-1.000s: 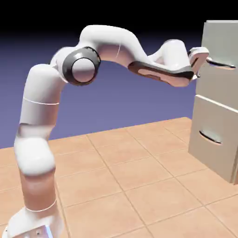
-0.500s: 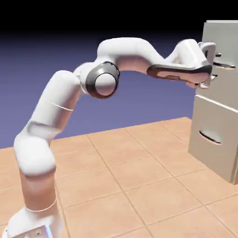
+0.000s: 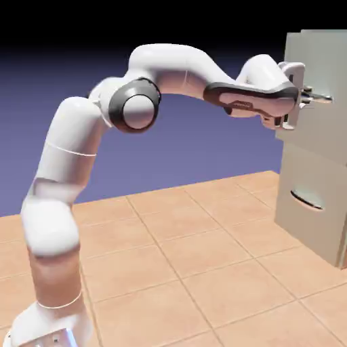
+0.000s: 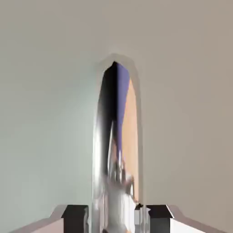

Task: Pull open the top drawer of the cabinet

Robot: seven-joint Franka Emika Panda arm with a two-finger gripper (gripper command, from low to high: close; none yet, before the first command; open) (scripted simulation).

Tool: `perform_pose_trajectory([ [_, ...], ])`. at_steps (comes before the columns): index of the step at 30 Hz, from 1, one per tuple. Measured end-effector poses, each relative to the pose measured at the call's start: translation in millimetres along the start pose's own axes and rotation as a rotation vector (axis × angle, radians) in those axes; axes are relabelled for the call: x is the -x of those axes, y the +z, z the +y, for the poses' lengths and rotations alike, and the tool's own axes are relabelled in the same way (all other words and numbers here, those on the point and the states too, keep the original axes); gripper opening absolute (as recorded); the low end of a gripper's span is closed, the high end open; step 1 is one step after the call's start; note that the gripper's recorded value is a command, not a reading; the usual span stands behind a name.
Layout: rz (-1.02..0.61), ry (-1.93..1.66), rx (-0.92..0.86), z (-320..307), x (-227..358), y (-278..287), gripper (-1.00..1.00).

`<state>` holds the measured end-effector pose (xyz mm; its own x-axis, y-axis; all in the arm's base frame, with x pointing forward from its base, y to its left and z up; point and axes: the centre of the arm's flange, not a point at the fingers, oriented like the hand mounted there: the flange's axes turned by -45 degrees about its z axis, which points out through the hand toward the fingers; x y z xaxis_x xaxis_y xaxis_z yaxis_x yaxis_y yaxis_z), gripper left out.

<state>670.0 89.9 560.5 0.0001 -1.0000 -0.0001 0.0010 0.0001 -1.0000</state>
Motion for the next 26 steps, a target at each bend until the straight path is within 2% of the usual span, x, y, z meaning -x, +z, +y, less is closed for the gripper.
perform_pose_trajectory([
  [11,0.0,0.0,0.0,-0.1,-0.1,-91.8,-1.0],
  [23,0.0,0.0,0.0,-0.2,-0.1,-225.0,-1.0],
  [24,0.0,0.0,0.0,-0.2,-0.1,-227.1,1.0],
  [26,-0.001,0.0,0.001,0.0,0.0,-227.2,1.0],
])
